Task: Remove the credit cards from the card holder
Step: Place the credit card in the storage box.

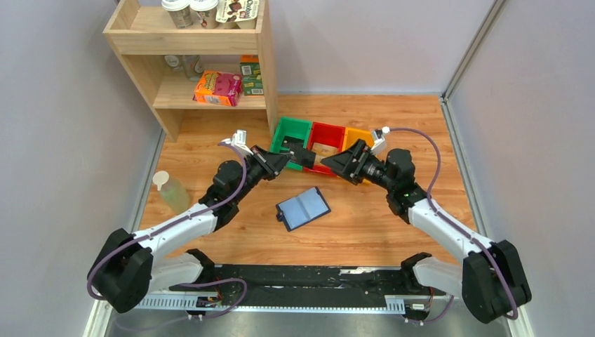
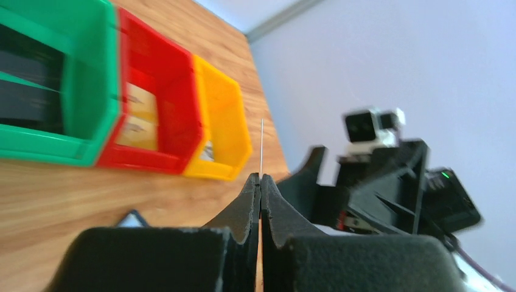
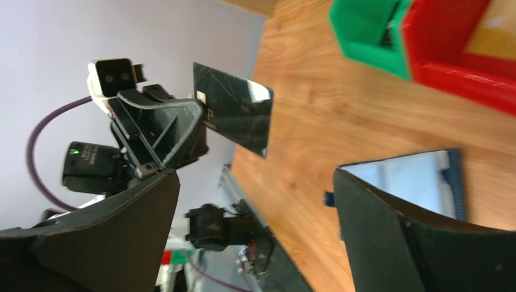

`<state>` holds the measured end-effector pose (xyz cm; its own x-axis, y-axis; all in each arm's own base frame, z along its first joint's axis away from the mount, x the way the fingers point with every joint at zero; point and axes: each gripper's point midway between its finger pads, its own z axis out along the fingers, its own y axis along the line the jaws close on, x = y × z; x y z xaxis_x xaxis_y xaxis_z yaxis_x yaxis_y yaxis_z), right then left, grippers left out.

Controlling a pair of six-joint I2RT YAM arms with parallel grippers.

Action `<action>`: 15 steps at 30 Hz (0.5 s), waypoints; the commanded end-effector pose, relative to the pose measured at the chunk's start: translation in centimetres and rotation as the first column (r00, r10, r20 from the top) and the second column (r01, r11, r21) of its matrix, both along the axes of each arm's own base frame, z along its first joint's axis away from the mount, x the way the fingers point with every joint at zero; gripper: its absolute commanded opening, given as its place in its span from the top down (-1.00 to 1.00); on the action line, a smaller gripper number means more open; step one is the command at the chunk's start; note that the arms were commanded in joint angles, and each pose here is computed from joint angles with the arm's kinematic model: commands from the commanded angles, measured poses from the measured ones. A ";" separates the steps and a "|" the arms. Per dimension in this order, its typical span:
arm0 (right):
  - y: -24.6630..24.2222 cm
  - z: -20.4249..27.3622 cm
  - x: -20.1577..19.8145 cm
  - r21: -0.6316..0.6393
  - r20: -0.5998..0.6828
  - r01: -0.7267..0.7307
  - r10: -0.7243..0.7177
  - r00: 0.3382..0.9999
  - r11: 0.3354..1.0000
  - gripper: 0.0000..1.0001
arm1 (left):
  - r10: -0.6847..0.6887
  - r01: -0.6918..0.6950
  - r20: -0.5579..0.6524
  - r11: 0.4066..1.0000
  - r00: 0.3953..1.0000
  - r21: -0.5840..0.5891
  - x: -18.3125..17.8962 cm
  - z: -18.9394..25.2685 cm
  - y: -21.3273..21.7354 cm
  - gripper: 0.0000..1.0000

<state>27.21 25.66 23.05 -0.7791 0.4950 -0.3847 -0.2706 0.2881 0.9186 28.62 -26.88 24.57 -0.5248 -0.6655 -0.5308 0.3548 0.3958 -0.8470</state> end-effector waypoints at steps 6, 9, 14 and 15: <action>-7.3 -1.9 1.0 -0.391 0.140 0.240 -0.200 0.970 0.889 -1.00 | 0.282 -0.279 0.017 0.937 0.959 0.211 7.0 -2.7 5.2 1.00; -9.1 -1.1 0.9 -0.445 0.205 0.313 -0.244 0.948 0.839 -1.00 | 0.304 -0.290 -0.005 0.914 0.953 0.284 9.2 -5.1 5.2 1.00; -11.4 1.5 -0.2 -0.468 0.321 0.409 -0.280 0.905 0.784 -1.00 | 0.378 -0.332 -0.056 0.868 0.924 0.369 12.6 -7.6 5.5 1.00; -11.9 1.9 -0.4 -0.467 0.342 0.427 -0.287 0.895 0.774 -1.00 | 0.380 -0.328 -0.064 0.862 0.923 0.386 13.4 -8.2 5.1 1.00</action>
<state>27.05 16.61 22.44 -0.5532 0.4383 -0.7085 -0.2393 0.7310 0.6391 39.27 -22.11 16.62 -0.4039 -0.6225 -0.6703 0.0676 0.7105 -0.7005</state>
